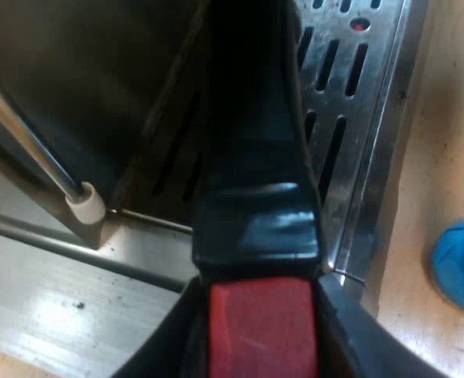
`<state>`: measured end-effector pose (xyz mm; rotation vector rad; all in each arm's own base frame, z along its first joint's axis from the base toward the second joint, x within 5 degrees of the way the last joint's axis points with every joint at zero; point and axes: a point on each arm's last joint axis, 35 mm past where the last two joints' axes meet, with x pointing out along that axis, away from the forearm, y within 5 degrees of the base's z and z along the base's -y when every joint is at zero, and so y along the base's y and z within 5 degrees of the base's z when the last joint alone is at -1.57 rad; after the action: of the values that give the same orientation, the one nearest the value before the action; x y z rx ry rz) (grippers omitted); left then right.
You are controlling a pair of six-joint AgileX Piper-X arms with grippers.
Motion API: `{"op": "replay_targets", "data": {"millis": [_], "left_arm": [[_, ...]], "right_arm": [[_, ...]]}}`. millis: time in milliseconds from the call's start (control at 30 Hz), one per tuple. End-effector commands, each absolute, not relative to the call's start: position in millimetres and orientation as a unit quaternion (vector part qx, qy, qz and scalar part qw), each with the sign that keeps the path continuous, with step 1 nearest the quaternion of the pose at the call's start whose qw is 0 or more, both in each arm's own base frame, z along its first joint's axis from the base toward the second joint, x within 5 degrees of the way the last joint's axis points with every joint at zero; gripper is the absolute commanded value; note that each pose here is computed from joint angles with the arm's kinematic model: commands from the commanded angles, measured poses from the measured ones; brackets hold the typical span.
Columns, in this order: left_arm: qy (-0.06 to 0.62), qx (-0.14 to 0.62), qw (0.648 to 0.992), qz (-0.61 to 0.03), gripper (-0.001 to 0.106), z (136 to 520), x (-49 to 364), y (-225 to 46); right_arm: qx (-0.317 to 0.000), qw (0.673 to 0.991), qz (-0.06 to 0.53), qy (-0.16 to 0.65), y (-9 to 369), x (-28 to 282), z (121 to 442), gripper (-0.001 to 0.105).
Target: Put the handle in the coffee machine
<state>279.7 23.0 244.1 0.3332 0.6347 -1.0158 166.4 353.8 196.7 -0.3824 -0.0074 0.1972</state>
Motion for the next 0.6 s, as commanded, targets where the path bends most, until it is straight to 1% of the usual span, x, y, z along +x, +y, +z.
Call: {"op": "replay_targets", "data": {"millis": [33,333,600], "left_arm": [[0.261,0.146,0.819,-0.490,0.001,254.6,283.0,20.5],[0.258,0.143,0.819,-0.493,0.001,254.9,282.9,20.2],[0.240,0.148,0.825,-0.490,0.001,257.2,286.9,20.6]], "right_arm": [[-0.185,0.978,0.098,-0.009,353.6,168.7,199.8,0.059],[-0.185,0.978,0.098,-0.009,353.6,168.7,199.8,0.059],[-0.185,0.978,0.098,-0.009,353.6,168.7,199.8,0.059]]}}
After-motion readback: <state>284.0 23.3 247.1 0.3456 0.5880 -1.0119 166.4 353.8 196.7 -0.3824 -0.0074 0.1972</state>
